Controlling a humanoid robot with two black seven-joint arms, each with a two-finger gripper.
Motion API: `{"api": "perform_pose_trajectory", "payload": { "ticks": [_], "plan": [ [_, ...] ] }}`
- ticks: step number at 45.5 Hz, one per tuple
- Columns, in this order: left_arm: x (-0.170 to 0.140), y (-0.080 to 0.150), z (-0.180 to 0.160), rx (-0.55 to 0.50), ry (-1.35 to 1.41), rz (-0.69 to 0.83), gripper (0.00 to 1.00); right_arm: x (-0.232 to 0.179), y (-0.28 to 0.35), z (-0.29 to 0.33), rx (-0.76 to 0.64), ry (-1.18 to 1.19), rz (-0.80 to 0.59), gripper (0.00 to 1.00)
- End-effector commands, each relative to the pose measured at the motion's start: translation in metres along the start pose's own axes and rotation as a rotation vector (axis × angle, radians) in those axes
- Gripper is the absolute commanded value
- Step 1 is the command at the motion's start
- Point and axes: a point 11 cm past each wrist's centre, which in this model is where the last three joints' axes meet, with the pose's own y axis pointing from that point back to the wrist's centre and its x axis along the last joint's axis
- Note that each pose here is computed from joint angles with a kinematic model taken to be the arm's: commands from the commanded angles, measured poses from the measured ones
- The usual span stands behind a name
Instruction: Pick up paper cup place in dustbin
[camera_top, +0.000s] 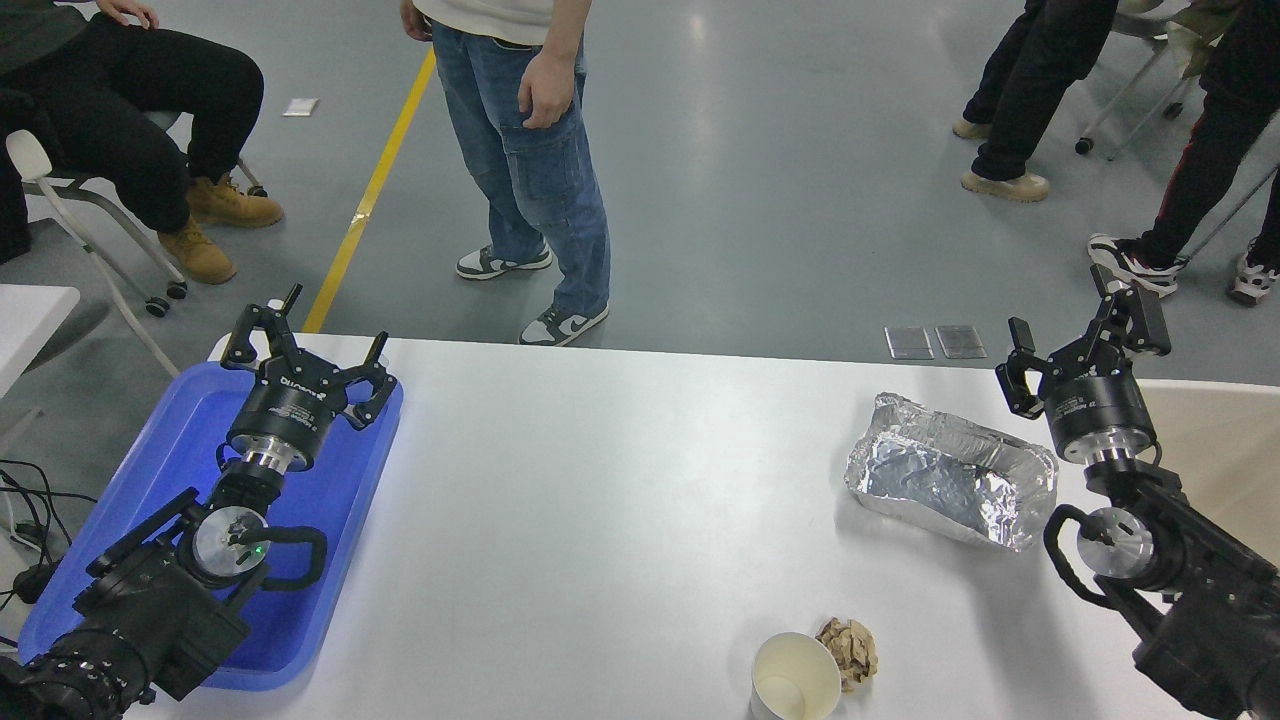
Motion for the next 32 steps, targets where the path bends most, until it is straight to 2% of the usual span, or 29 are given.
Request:
{"api": "perform_pose_trajectory", "payload": {
  "ticks": [1, 25, 32],
  "plan": [
    [0.000, 0.000, 0.000, 0.001, 0.000, 0.000, 1.00, 0.000, 0.001, 0.002, -0.005, 0.000, -0.004, 1.00],
    [0.000, 0.000, 0.000, 0.001, 0.000, 0.000, 1.00, 0.015, 0.012, 0.009, -0.051, 0.051, 0.002, 1.00],
    [0.000, 0.000, 0.000, -0.002, 0.000, 0.000, 1.00, 0.030, 0.013, -0.007, -0.055, 0.116, -0.008, 1.00]
  ]
}}
